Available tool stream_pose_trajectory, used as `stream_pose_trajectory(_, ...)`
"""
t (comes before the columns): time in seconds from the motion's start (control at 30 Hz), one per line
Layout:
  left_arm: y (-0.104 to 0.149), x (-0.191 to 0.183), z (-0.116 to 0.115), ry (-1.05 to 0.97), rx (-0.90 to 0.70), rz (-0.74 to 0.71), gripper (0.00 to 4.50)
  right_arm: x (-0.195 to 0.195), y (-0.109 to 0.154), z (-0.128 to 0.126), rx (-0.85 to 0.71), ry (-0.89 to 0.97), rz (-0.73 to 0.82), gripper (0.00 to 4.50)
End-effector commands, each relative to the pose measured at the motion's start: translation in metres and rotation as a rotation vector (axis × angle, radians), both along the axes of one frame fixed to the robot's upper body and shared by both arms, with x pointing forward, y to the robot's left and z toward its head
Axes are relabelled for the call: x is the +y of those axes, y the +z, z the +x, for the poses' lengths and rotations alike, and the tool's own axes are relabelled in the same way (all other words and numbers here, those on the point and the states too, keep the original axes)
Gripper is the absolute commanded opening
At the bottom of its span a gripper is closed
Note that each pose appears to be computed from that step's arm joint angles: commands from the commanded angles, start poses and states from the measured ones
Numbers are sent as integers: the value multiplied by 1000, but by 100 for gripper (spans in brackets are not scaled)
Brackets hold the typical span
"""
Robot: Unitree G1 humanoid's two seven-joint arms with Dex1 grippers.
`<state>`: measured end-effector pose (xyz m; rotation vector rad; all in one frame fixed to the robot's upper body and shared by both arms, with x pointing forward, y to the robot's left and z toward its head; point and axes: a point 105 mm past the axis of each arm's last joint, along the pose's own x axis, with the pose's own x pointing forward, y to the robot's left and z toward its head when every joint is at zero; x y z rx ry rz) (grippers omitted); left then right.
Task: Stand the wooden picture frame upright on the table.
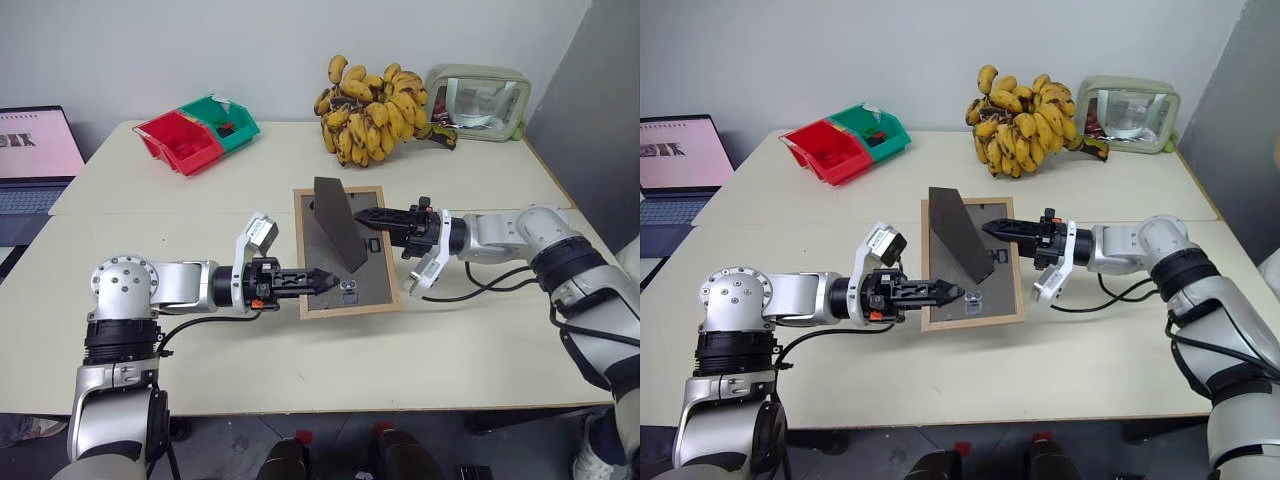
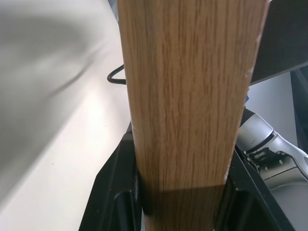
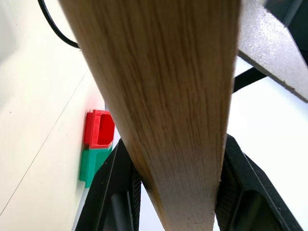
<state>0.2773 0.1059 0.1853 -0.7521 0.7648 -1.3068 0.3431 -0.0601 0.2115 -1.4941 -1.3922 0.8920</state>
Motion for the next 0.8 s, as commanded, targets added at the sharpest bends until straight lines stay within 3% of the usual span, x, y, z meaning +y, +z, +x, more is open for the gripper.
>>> stream_pose_trajectory(0.03,2,3,1,22,-32,32,130,-4,22,-3,-39,24,60,147)
stream_pose_trajectory(0.1,4,7,3,46,-33,3,199,-7,24,-4,-41,25,63,147)
stream_pose_trajectory(0.13,4,9,4,53,-29,-6,204,-8,25,-5,-42,26,65,147)
stream_pose_trajectory(0.4,16,28,16,146,-29,-54,366,-15,21,-5,-18,14,66,130)
stream_pose_trajectory(0.57,27,52,26,322,-165,11,450,-23,20,9,112,-71,122,130)
stream_pose_trajectory(0.7,24,68,28,511,-440,283,450,-27,2,45,405,-292,207,130)
stream_pose_trajectory(0.77,16,77,34,649,-570,434,450,-26,-5,71,712,-414,328,130)
stream_pose_trajectory(0.8,12,79,33,677,-655,512,450,-24,-12,81,942,-433,379,130)
